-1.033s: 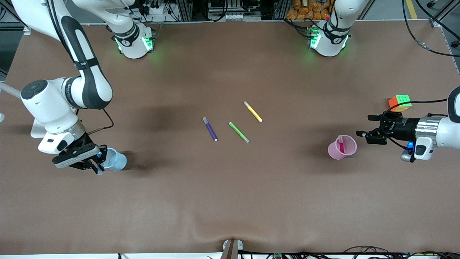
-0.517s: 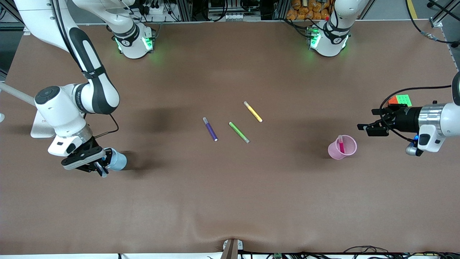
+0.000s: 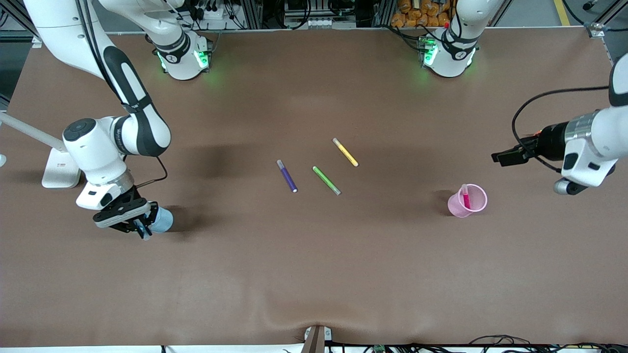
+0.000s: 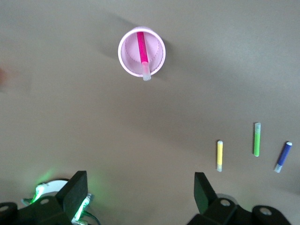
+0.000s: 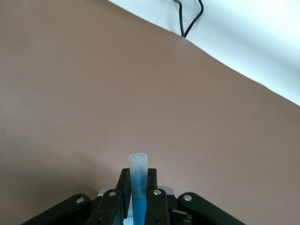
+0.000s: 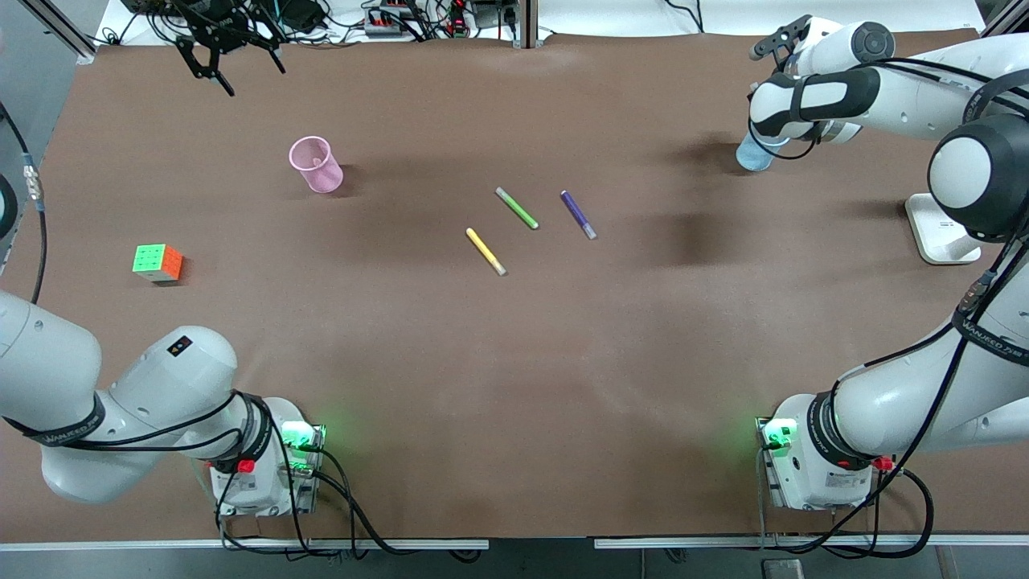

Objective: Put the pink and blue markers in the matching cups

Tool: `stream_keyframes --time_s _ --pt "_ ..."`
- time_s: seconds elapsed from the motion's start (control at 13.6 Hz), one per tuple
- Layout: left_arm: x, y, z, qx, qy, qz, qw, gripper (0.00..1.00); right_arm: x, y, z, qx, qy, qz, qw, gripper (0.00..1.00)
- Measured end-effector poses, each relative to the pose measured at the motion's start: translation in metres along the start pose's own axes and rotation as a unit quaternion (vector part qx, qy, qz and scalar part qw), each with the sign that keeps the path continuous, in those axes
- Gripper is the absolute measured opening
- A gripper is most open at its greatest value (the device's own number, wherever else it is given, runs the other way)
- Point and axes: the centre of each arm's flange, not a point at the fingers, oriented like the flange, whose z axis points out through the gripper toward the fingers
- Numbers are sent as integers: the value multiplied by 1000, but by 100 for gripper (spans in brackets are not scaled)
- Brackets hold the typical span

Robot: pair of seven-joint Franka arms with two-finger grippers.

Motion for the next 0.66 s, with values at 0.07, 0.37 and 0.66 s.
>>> stream_keyframes --time_s 0.07,0.37,0.66 --pt "-8 3 -8 7 12 13 1000 100 -2 -1 1 1 -1 0 1000 17" --pt "-27 8 -27 27 38 45 998 100 -8 -4 1 2 -5 0 1000 17" --pt "-27 -1 -54 25 65 100 993 100 -12 -6 0 4 -8 0 1000 17"
